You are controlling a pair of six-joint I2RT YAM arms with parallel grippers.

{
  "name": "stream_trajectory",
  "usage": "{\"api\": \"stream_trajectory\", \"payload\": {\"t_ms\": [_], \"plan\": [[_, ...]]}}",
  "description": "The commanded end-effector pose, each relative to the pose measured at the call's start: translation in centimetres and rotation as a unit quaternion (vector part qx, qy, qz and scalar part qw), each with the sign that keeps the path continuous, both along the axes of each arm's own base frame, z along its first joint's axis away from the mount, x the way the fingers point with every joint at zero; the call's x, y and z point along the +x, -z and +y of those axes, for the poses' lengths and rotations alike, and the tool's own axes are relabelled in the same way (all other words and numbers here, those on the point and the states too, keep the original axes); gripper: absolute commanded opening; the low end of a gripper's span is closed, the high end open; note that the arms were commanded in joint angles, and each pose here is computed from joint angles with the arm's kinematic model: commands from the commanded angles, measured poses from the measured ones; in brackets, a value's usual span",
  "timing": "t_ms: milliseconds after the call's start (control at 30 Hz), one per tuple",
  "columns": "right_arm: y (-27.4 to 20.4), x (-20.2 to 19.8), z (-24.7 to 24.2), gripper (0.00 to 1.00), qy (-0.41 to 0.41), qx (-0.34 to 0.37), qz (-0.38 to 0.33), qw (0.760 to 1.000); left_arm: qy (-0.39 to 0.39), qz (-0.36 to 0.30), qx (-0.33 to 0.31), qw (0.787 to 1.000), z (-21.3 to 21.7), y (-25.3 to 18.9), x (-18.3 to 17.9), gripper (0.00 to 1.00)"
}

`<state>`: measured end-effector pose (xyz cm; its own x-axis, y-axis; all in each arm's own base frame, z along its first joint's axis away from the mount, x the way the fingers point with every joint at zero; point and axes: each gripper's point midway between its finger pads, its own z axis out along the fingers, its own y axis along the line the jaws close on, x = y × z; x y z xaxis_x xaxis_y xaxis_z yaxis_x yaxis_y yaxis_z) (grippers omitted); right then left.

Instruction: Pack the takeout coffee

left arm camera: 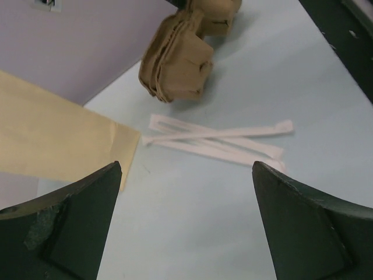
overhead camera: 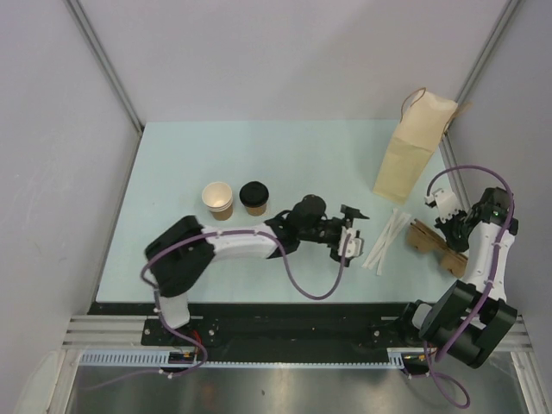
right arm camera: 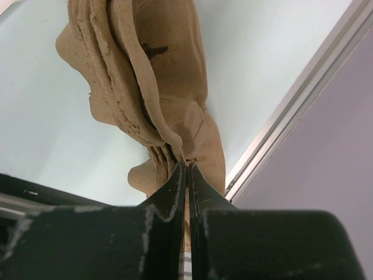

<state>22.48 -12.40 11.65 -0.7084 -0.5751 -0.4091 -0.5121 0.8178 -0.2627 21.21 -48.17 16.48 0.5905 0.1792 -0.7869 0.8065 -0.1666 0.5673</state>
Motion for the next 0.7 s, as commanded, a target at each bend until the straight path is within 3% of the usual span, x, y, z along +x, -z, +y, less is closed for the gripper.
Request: {"api": "stream_trajectory", "payload": {"t_ms": [0,100,167,233,333,467,667], "plan": [[-1.8,0.4,0.1,0.0,-0.021,0.001,-0.025,0.999,0.057,-0.081,-0.127,0.987,-6.5,-6.3,-0.1,1.0],[-2.1,0.5,-0.4,0.0,-0.022,-0.005,-0.026,0.999,0.068,-0.082,-0.138,0.985,-9.3,-5.2,0.1,1.0],[-2.1,0.7,-0.7,0.0,-0.021,-0.006,-0.025,0.999,0.076,-0.047,-0.121,0.989,-10.6,-3.1,0.2,0.98],[-2.6,1.1,-1.0,0.0,-0.022,-0.01,-0.029,0.999,0.087,-0.038,-0.133,0.987,-11.6,-4.0,0.3,0.98],[-2.9,1.4,-1.5,0.0,-0.021,-0.011,-0.033,0.999,0.101,0.008,-0.126,0.987,-12.9,-3.5,-0.1,0.91],[-2.9,1.7,-1.8,0.0,-0.026,-0.013,-0.034,0.999,0.08,0.05,-0.128,0.987,-14.2,-2.9,0.5,0.74],[-2.7,1.6,-1.8,0.0,-0.038,-0.013,-0.029,0.999,0.077,0.066,-0.102,0.99,-15.9,-0.3,1.1,0.68]]}}
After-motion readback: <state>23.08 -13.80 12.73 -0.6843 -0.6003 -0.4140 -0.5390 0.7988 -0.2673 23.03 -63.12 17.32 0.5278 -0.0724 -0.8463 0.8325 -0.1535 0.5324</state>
